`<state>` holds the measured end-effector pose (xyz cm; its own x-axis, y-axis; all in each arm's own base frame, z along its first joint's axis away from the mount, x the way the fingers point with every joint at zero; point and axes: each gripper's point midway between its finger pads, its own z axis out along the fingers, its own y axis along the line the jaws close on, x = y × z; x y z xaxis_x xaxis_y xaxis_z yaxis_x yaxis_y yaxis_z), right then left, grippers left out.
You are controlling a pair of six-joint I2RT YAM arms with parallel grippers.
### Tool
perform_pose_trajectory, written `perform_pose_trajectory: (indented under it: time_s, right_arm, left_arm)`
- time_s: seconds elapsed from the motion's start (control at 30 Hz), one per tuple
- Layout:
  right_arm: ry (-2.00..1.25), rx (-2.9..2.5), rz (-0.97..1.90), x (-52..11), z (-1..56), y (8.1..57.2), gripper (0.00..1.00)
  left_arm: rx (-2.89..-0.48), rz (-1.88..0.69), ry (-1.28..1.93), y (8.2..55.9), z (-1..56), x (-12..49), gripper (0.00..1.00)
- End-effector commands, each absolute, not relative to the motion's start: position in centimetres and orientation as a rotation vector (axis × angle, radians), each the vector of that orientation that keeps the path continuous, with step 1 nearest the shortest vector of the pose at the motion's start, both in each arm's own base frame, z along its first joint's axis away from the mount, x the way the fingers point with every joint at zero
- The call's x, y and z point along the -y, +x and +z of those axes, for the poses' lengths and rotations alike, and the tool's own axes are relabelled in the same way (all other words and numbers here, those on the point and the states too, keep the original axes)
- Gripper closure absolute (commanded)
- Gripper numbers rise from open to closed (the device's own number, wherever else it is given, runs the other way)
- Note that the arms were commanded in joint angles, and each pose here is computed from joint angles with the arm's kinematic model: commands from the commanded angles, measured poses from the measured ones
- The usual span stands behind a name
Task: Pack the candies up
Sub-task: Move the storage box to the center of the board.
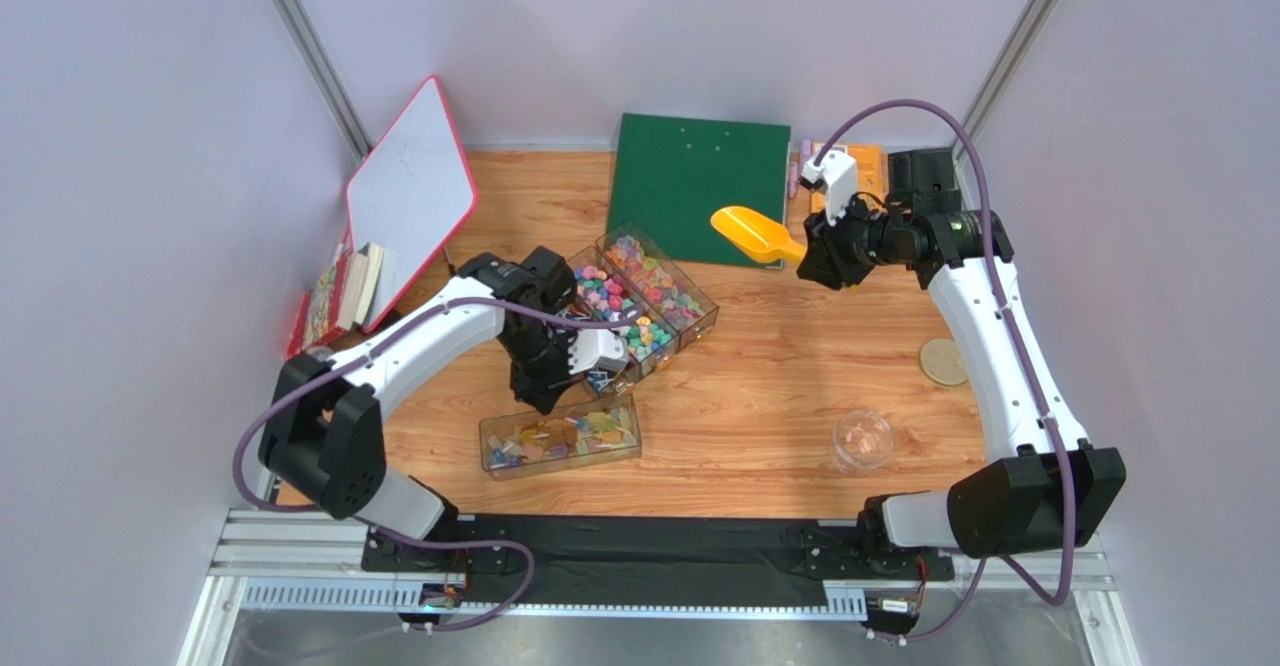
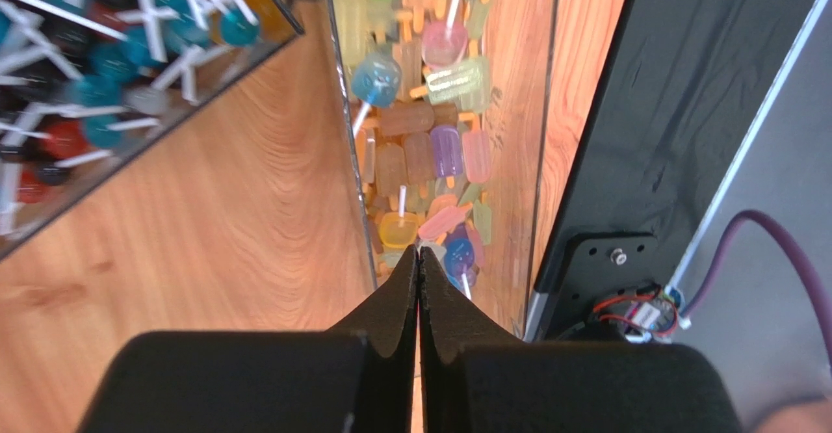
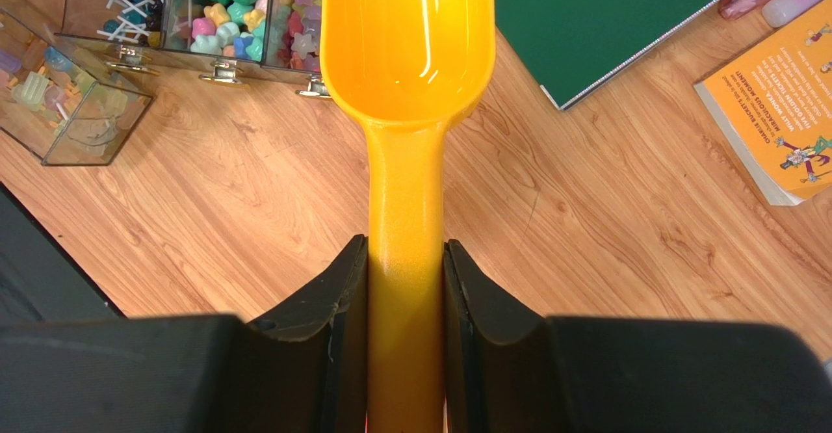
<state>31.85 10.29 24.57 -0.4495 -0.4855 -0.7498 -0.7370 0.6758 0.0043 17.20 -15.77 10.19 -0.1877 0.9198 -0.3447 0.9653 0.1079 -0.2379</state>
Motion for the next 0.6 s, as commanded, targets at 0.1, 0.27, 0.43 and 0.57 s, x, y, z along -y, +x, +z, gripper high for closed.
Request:
perform_pose_trajectory:
  time_s: [0.1, 0.27, 0.43, 0.57]
  right_arm:
    - [-0.906, -2.090, 0.413, -10.4, 26.0, 31.5, 1.00]
    - [-0.895, -2.084, 0.407, -10.3, 26.0, 31.5, 1.00]
    - [-0.875, -2.084, 0.415, -10.4, 26.0, 31.7, 1.00]
    - [-0.861, -2.080, 0.420, -10.5, 26.1, 31.9, 1.00]
  left_arm:
    - [-2.371, -0.592, 2.033, 16.6, 7.8, 14.1, 1.00]
    - [-2.439, -0.436, 1.983, 18.4, 6.0, 13.4, 1.00]
    - [-2.527, -0.254, 1.867, 21.6, 3.7, 13.0, 1.00]
    - [-2.535, -0.131, 1.754, 24.9, 3.2, 13.0, 1.00]
